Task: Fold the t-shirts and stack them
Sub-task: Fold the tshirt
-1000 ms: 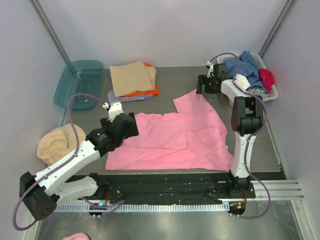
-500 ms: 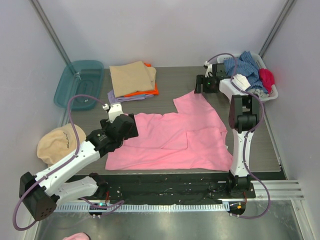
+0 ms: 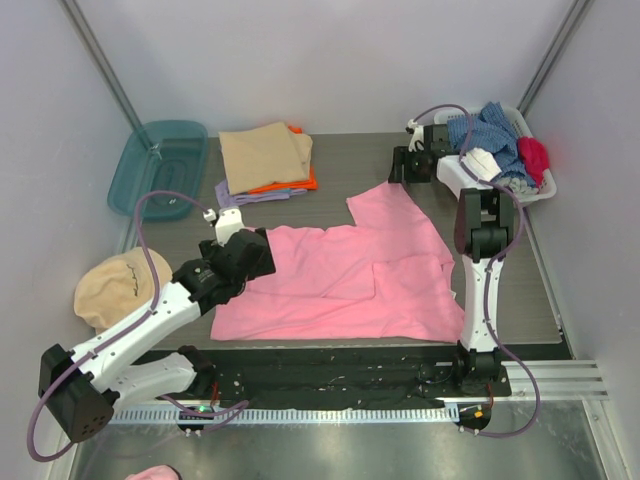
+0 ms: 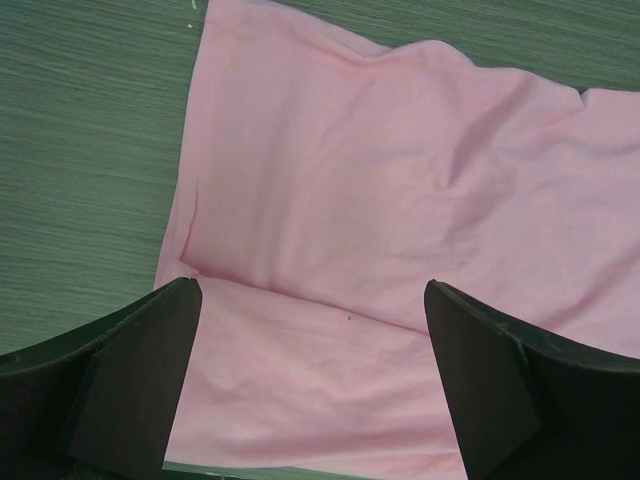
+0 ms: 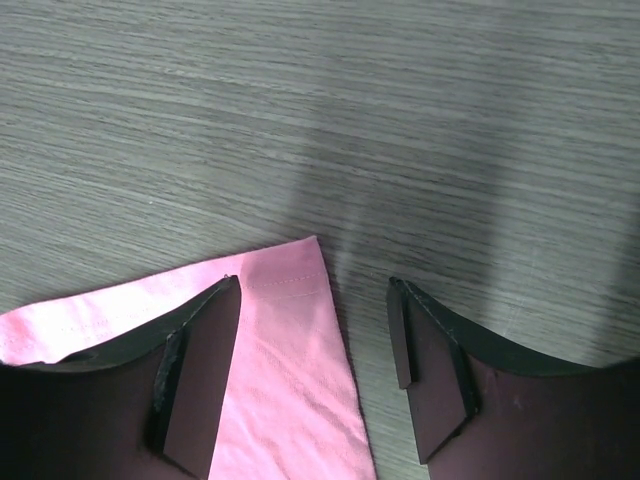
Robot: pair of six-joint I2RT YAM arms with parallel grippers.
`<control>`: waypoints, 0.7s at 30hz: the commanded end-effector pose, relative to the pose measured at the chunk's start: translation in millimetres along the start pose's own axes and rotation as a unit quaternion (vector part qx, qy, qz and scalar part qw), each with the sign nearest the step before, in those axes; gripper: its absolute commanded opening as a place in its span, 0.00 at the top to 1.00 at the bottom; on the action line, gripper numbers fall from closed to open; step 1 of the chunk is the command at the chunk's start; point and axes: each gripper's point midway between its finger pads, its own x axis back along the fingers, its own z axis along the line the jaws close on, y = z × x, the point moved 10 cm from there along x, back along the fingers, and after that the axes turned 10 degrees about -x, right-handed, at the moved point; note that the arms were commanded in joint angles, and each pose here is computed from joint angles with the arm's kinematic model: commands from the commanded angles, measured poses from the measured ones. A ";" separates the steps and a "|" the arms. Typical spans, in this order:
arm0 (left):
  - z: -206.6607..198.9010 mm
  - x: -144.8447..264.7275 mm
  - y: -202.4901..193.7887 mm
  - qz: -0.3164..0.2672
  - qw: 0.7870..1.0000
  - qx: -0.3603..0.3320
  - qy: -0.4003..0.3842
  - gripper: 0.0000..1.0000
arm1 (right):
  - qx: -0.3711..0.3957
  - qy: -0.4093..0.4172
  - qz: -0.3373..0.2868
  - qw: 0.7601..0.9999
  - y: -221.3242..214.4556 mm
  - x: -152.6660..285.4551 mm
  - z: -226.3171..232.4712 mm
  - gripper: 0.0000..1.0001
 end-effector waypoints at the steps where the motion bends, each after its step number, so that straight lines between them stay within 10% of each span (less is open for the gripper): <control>1: 3.9 0.5 1.2 -0.009 1.000 0.012 0.006 0.00 | 0.005 0.010 0.029 1.000 -9.7 -8.1 5.9 0.34; 11: 6.9 -0.3 -1.0 -0.006 1.000 0.016 0.008 0.00 | 0.020 0.013 0.050 0.998 -18.9 -14.7 12.7 0.42; 21: 12.2 -7.5 2.2 -0.010 1.000 0.025 0.015 0.00 | 0.011 0.007 0.063 0.998 -20.7 -19.3 11.0 0.83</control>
